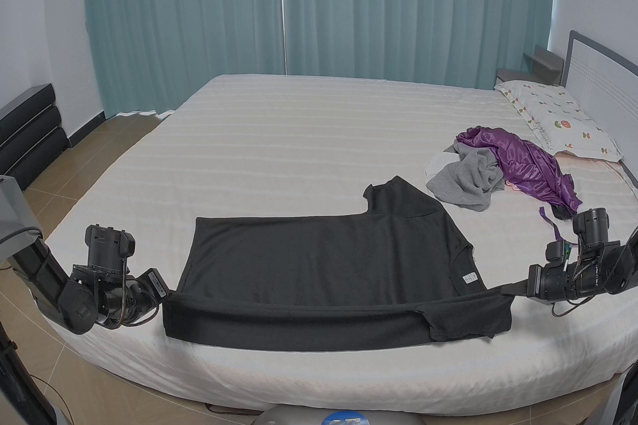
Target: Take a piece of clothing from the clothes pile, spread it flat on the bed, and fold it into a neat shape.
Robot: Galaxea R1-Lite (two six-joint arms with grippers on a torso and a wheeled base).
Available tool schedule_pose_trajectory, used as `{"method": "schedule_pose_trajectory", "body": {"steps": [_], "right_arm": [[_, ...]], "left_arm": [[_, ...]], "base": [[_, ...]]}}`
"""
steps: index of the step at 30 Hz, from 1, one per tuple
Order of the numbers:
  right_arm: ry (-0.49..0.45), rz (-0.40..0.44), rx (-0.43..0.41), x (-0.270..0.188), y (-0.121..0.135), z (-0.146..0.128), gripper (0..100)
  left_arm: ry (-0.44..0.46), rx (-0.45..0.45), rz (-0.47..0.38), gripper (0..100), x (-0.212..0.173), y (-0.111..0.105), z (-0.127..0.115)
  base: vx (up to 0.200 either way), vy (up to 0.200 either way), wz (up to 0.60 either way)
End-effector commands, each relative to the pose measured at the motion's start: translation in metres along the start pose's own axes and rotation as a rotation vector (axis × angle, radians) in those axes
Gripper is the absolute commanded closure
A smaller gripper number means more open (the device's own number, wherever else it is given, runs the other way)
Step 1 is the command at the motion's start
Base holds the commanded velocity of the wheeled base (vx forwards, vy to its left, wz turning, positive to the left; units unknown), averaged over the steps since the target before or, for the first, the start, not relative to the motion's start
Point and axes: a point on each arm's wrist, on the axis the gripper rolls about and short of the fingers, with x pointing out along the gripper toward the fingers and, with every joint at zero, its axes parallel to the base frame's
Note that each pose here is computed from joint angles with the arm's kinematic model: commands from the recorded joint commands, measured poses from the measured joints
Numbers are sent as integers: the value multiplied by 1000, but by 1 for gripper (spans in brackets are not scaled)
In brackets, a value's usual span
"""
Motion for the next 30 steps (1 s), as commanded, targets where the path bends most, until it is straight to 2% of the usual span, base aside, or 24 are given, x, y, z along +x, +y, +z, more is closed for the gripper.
{"method": "schedule_pose_trajectory", "body": {"steps": [1,11,21,30], "right_arm": [[19,-15,5,16,-3,7,100],[46,-41,32,40,-15,20,100],[62,-32,63,62,-17,30,100],[65,-52,64,75,-20,38,100]], "left_arm": [[13,2,8,100,13,-3,0],[38,5,33,100,40,-4,-1],[54,1,45,100,65,-6,-1],[50,-26,38,100,68,-9,0]], "base": [[0,0,0],[0,0,0],[0,0,0],[0,0,0]]}}
